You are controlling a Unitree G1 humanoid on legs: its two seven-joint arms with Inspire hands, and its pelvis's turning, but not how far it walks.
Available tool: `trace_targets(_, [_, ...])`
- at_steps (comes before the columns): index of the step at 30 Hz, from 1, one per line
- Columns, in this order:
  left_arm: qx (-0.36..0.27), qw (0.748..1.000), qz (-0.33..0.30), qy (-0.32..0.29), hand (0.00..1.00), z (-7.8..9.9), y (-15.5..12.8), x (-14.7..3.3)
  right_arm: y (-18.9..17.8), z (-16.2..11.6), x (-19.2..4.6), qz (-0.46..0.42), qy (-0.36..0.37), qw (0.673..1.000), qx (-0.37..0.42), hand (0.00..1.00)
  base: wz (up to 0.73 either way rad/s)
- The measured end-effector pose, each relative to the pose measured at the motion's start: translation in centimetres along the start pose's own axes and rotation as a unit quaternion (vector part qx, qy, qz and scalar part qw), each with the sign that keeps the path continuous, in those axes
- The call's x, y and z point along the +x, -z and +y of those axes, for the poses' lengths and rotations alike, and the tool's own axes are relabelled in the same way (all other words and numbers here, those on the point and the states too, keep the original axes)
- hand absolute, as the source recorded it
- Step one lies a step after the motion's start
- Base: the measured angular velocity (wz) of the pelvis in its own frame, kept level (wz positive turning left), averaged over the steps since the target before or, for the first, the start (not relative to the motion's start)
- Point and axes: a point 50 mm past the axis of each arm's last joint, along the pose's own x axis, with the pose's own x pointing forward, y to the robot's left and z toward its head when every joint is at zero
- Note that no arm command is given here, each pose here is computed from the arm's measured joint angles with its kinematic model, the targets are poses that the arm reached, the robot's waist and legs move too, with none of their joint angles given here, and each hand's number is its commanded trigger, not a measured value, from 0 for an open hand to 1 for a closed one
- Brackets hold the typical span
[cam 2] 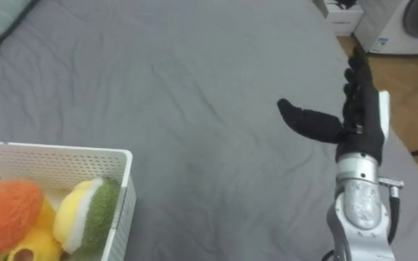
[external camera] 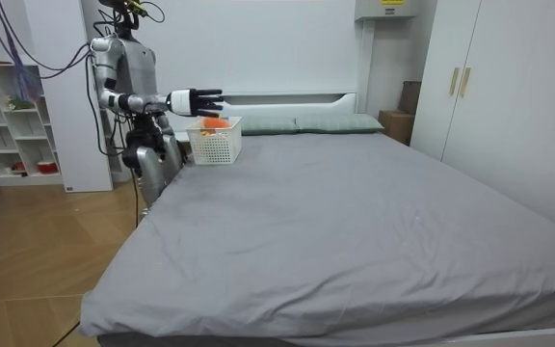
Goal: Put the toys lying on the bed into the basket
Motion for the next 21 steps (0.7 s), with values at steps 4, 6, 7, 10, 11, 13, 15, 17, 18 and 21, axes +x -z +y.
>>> trace_targets(4, [-0.024,1.0,0.01,-0.005,0.0,0.3,0.5,0.0,2.3,-1.5,-0.1,0.05,0.055,0.997,0.006,0.0,-0.12])
trace_targets(6, [-0.033,0.999,0.013,-0.007,0.0,0.4,0.6,0.0,3.3,-2.0,-0.4,0.076,0.072,0.994,0.026,0.0,-0.07])
trace_targets(7, [-0.037,0.999,0.016,-0.01,0.0,0.5,0.7,-0.1,4.1,-2.4,-0.8,0.098,0.087,0.991,0.037,0.0,0.0])
trace_targets(10, [-0.05,0.998,0.02,-0.018,0.0,0.7,1.0,-0.1,7.5,-3.7,-2.4,0.174,0.135,0.974,0.053,0.0,0.0])
trace_targets(11, [-0.055,0.998,0.021,-0.018,0.0,0.7,1.0,-0.1,8.9,-4.3,-3.5,0.207,0.154,0.964,0.06,0.0,-0.03])
trace_targets(13, [-0.059,0.998,0.023,-0.021,0.0,0.8,1.2,-0.1,10.8,-4.9,-4.8,0.252,0.177,0.949,0.06,0.0,-0.04])
trace_targets(15, [-0.064,0.997,0.024,-0.022,0.0,0.8,1.2,-0.1,12.7,-5.6,-6.2,0.298,0.197,0.932,0.051,0.0,0.0])
trace_targets(17, [-0.063,0.997,0.024,-0.022,0.0,0.8,1.4,-0.2,14.5,-6.7,-8.1,0.346,0.229,0.908,0.059,0.0,-0.02])
trace_targets(18, [-0.063,0.997,0.024,-0.022,0.0,0.8,1.4,-0.2,14.8,-6.9,-8.4,0.353,0.236,0.903,0.061,0.0,-0.06])
trace_targets(21, [-0.064,0.997,0.026,-0.022,0.0,0.8,1.5,-0.2,16.7,-7.8,-10.8,0.404,0.269,0.872,0.06,0.0,-0.01])
